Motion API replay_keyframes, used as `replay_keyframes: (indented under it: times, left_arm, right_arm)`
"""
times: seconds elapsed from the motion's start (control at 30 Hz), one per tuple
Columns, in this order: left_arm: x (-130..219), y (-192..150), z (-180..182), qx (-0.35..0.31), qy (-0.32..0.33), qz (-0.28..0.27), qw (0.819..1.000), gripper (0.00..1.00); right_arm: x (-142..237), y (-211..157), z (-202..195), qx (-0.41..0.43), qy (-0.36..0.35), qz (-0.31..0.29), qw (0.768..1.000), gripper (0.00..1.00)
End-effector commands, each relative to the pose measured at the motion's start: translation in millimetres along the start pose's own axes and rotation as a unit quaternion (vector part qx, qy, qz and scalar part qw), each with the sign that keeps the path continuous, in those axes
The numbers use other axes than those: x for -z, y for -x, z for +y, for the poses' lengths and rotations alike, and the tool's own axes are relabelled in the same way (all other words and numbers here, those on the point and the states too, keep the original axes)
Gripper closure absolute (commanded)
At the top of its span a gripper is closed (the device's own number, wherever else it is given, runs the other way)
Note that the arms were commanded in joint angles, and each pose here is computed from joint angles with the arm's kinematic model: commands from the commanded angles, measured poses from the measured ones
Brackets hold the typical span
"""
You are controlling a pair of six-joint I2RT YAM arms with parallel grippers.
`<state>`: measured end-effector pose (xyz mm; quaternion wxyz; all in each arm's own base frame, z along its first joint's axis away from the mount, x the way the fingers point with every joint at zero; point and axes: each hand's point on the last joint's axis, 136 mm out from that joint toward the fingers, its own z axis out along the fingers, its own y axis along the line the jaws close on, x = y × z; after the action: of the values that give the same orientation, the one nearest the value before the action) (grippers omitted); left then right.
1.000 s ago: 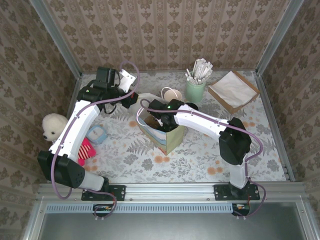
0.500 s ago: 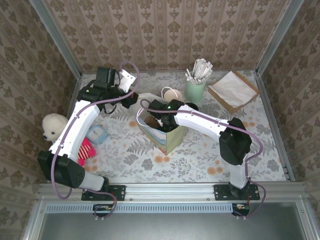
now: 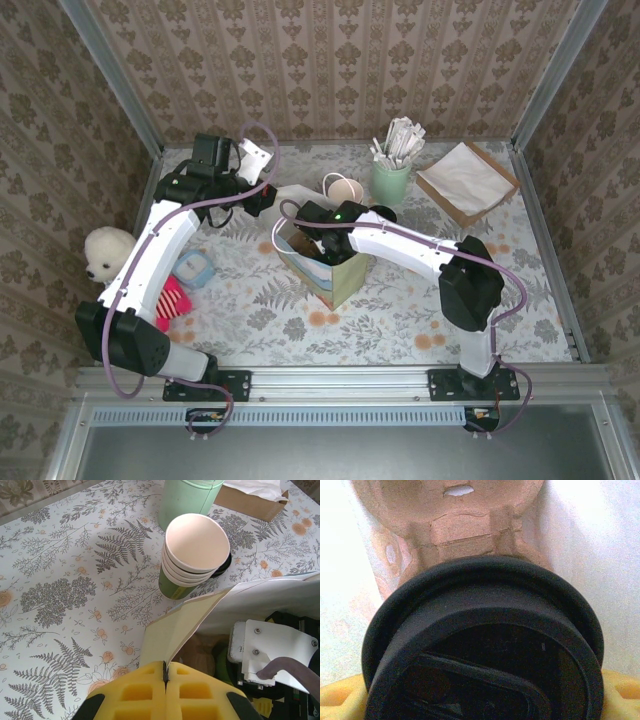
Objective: Pack the takeout coffee
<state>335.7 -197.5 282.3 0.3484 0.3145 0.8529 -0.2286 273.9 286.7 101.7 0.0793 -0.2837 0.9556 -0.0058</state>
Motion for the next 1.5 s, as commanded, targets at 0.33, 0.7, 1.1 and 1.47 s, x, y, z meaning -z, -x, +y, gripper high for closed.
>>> replay_keyframes:
  times: [0.33,0.7,1.1,1.47]
  left_arm:
    - [3,10,2,0.005,-0.005,-0.02,1.0,1.0]
    - [3,10,2,0.005,-0.005,-0.02,1.0,1.0]
    - [3,11,2,0.005,-0.005,-0.022,1.0,1.0]
    - [5,11,1,0.004,-0.005,-0.023,1.0,1.0]
  right_arm:
    - [-69,-53,-12,0.02,-0.05,0.14,0.989,0.51]
    - [-75,-55,-18,0.022,-0.071,0.152,0.986,0.51]
    - [-71,-53,-14,0.018,-0.059,0.143,0.988,0.5]
    - [-59,-44,-13,0.016,-0.054,0.127,0.99,0.48]
